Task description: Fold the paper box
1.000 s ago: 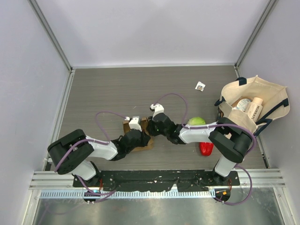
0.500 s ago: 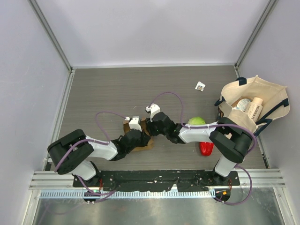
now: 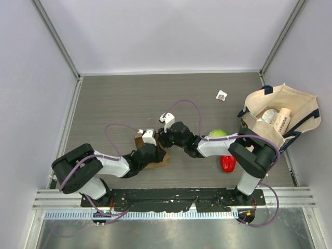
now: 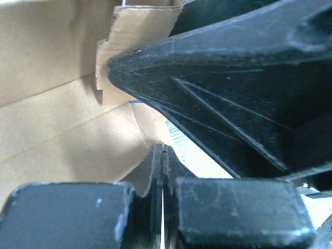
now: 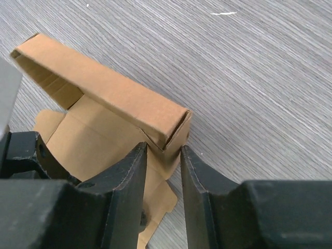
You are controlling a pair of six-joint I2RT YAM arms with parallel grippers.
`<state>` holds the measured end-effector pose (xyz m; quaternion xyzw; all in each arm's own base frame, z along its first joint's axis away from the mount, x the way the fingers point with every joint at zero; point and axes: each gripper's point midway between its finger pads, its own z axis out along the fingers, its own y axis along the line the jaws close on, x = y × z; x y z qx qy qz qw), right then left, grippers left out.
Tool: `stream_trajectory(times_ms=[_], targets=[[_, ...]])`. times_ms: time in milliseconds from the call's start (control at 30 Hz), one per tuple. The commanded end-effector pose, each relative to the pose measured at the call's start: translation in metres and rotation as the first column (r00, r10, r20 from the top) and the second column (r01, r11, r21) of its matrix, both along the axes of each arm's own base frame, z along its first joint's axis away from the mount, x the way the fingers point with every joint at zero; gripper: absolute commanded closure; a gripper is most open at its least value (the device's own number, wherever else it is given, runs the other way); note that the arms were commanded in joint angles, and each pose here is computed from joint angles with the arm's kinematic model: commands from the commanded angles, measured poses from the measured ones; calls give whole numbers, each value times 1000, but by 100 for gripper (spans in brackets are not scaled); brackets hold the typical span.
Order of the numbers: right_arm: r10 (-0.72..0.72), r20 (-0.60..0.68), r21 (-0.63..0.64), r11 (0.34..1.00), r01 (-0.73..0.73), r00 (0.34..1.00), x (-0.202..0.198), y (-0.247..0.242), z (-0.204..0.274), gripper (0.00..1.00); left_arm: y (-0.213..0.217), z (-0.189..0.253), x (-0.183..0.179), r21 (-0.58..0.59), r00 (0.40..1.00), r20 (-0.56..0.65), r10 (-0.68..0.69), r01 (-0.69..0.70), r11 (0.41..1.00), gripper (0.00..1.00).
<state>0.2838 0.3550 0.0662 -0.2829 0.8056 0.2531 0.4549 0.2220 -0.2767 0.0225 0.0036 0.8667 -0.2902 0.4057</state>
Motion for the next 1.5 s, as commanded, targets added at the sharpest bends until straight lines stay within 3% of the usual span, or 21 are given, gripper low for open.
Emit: stream_trajectory(times_ms=[0, 300, 367, 500, 567, 700, 900, 1133, 1467], targets=[[33, 79, 82, 996, -39, 996, 11, 19, 19, 67, 26, -30, -16, 128, 998, -65, -4, 12, 992, 100], [-127, 180, 103, 989, 110, 975, 16, 2, 32, 94, 25, -20, -13, 118, 999, -39, -8, 13, 993, 100], [-177, 222, 83, 983, 162, 959, 15, -3, 36, 99, 24, -3, -11, 87, 1000, -7, -6, 6, 996, 93], [-230, 251, 26, 973, 231, 940, 18, -16, 39, 100, 32, 32, -14, 67, 999, 51, -19, 15, 998, 66], [-240, 247, 15, 970, 244, 939, 18, -20, 40, 100, 36, 67, -13, 14, 993, 119, -15, 13, 1000, 60], [-269, 230, -28, 959, 283, 935, 16, -32, 35, 100, 71, 99, -23, 29, 985, 168, 33, -39, 999, 52], [-277, 208, -67, 953, 297, 938, 11, -41, 29, 100, 107, 114, -29, 44, 974, 190, 125, -135, 990, 48], [-278, 186, -95, 950, 299, 942, 8, -46, 25, 100, 109, 98, -7, 200, 965, 168, 201, -233, 952, 46], [-273, 150, -78, 955, 286, 950, 5, -41, 19, 100, 89, 76, 26, 407, 964, 184, 190, -250, 878, 58]])
